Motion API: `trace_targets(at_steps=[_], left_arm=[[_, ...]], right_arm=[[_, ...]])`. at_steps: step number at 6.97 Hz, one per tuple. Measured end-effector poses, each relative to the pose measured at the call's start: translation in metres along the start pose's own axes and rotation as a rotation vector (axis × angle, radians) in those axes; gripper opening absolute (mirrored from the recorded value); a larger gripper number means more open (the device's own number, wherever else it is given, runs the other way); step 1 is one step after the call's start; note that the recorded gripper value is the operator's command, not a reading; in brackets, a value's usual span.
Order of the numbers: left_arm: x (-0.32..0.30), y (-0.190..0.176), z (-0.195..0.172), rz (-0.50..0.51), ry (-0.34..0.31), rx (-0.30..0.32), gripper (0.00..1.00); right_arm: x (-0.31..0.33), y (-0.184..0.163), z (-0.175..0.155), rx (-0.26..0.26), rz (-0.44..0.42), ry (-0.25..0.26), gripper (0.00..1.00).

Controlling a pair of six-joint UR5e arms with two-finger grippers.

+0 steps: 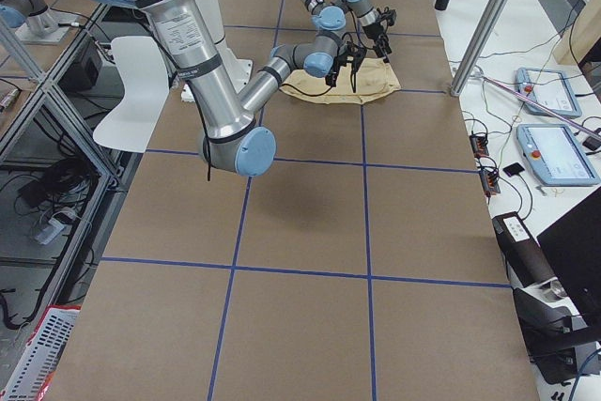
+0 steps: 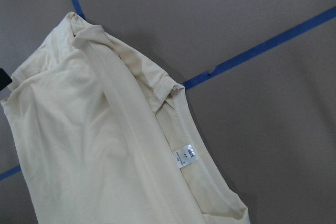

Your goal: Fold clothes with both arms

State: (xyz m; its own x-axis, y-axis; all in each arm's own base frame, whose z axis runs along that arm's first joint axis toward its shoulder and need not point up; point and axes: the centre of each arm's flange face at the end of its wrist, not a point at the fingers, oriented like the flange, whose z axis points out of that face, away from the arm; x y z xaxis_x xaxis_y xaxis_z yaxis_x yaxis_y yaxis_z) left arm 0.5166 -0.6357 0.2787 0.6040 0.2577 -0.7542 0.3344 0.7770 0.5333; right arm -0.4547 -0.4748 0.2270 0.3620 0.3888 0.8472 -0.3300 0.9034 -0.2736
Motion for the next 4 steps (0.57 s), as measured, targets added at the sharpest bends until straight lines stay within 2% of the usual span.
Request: trace_targets(at_steps=[1,2,3,4], left_arm=[[-0.017,-0.01,-0.015,-0.008,0.028,-0.016,1.0],[-0.038,-0.006,-0.034,-0.011,0.054,-0.029,1.0],[-0.056,0.005,-0.059,-0.007,0.08,-0.035,1.0],[-0.073,0.019,-0.083,0.004,0.099,-0.039,1.0]], right_arm=[[-0.002,0.003,0.003,0.022,-0.035,0.0,1.0],[-0.003,0.012,0.01,0.04,-0.107,0.013,1.0],[-0.006,0.026,0.021,0.063,-0.201,0.053,1.0],[-0.012,0.044,0.034,0.089,-0.297,0.114,1.0]])
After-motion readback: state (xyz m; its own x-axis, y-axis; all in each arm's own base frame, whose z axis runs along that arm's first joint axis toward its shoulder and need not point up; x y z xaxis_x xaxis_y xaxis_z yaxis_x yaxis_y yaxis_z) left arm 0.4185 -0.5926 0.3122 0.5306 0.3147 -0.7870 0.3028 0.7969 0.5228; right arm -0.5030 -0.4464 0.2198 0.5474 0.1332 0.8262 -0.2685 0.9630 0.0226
